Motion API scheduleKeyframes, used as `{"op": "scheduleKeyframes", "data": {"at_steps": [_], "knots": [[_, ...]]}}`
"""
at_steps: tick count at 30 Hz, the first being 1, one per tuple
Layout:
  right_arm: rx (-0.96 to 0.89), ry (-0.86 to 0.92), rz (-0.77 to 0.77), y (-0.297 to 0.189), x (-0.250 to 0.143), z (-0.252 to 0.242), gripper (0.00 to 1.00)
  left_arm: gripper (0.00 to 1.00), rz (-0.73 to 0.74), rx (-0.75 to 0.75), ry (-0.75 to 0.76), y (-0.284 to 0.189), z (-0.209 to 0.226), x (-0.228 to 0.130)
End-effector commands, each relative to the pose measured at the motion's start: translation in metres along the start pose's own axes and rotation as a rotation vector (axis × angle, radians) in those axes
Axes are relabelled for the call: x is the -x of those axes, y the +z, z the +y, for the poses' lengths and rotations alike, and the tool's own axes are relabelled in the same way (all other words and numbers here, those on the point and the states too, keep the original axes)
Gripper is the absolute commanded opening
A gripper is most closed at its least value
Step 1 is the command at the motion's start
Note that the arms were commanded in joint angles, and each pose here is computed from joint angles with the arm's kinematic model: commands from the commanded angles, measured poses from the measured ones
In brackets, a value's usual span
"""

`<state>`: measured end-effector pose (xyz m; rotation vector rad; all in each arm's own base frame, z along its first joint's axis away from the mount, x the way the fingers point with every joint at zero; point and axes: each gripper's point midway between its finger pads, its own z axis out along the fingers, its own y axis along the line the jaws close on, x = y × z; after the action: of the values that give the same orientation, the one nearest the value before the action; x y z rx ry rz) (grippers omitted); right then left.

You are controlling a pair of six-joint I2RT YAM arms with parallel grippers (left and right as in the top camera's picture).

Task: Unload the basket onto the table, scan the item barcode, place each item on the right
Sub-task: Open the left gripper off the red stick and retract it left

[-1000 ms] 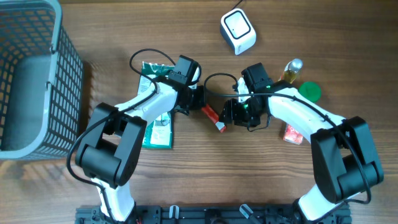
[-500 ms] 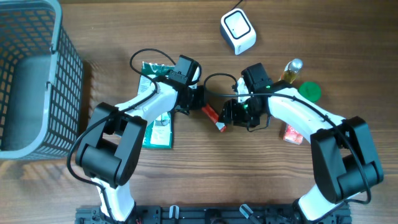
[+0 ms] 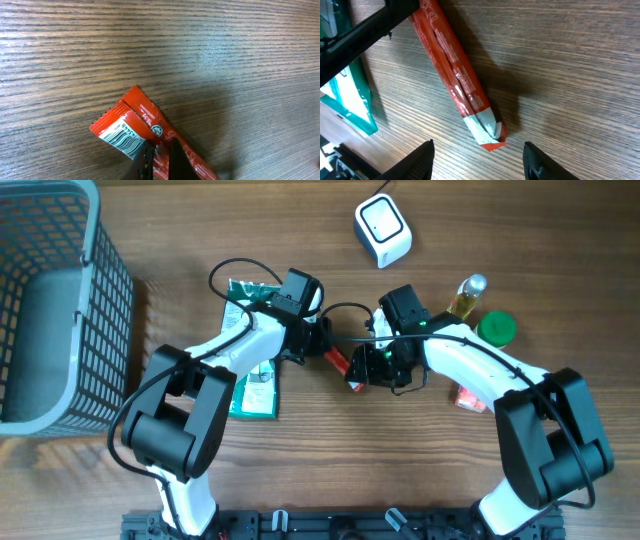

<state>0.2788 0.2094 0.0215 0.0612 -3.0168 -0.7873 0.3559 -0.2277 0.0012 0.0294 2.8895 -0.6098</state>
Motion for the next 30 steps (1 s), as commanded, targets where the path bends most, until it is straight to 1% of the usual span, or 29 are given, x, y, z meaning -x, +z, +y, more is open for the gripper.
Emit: {"op": "scheduleKeyframes", "data": {"at_steps": [1,6,9,11,15,18,20,22,24,27,30], "knots": [[-0.022,0.000,-0.011,-0.001,-0.001,-0.004,0.57,0.04,0.110,0.115,-0.036,0.034,0.035,-0.036],[-0.036,0.012,-0.014,-0.001,-0.001,-0.006,0.57,0.04,0.110,0.115,-0.035,0.034,0.035,-0.036],[-0.026,0.078,-0.020,0.007,-0.005,-0.011,0.53,0.04,0.110,0.115,-0.036,0.034,0.035,-0.036],[0.015,0.125,-0.021,0.016,-0.011,-0.013,0.49,0.04,0.110,0.115,-0.036,0.034,0.035,-0.036],[0.123,0.175,-0.045,0.032,-0.018,-0.010,0.46,0.04,0.110,0.114,-0.036,0.034,0.034,-0.036],[0.162,0.195,-0.100,0.039,-0.014,-0.012,0.39,0.04,0.109,0.114,-0.036,0.034,0.034,-0.036],[0.178,0.178,-0.127,0.038,-0.009,-0.010,0.34,0.04,0.109,0.114,-0.035,0.034,0.034,-0.036],[0.189,0.158,-0.163,0.036,0.000,-0.007,0.26,0.04,0.109,0.114,-0.036,0.034,0.034,-0.036],[0.203,0.142,-0.186,0.035,0.005,-0.003,0.22,0.04,0.109,0.114,-0.036,0.034,0.034,-0.036],[0.203,0.141,-0.185,0.035,0.005,-0.003,0.21,0.04,0.109,0.114,-0.036,0.034,0.034,-0.036],[0.199,0.145,-0.181,0.036,0.002,-0.006,0.22,0.04,0.109,0.114,-0.036,0.034,0.034,-0.036]]}}
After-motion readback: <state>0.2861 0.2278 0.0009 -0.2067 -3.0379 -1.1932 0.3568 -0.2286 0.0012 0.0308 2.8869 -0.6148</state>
